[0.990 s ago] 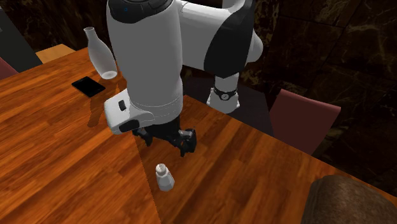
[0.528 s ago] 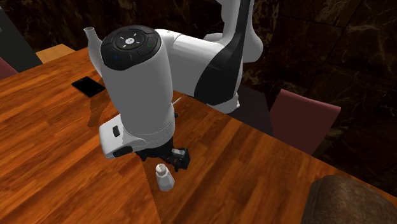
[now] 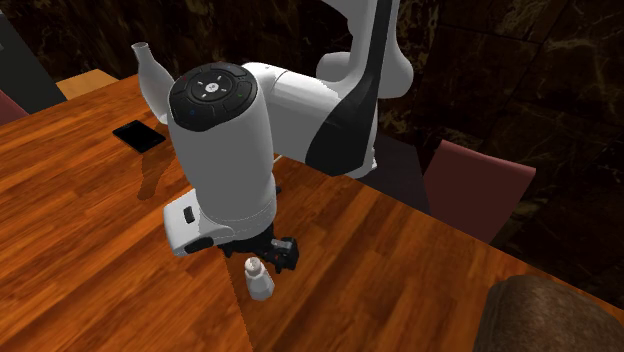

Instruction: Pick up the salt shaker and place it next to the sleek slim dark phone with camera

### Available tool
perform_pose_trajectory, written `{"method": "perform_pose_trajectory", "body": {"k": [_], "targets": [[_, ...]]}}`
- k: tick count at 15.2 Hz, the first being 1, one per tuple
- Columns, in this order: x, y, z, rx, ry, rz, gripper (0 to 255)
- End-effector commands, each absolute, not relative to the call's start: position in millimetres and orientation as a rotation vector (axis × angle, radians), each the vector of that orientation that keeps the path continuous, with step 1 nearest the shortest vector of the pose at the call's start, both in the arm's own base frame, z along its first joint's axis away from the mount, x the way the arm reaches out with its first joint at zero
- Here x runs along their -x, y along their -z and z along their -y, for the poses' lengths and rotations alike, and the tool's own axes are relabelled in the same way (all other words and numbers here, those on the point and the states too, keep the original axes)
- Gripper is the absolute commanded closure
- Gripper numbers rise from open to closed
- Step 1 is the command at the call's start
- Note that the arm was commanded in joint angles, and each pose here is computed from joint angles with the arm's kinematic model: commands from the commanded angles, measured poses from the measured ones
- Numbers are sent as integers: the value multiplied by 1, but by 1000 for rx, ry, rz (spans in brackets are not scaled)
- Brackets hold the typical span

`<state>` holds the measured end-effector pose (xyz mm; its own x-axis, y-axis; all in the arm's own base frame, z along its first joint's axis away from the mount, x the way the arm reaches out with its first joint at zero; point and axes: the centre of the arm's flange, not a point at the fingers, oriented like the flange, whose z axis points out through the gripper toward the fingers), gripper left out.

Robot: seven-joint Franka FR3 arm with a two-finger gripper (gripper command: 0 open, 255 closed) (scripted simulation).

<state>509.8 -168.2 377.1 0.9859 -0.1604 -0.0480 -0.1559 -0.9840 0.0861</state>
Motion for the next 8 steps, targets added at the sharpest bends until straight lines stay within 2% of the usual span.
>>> {"method": "perform_pose_trajectory", "body": {"k": [1,2,3,8], "targets": [[-510,-377,168,-3049,84,243,0],[-510,-377,168,-3049,84,243,0],[-510,-377,168,-3049,84,243,255],[-510,-377,168,-3049,84,243,255]]}}
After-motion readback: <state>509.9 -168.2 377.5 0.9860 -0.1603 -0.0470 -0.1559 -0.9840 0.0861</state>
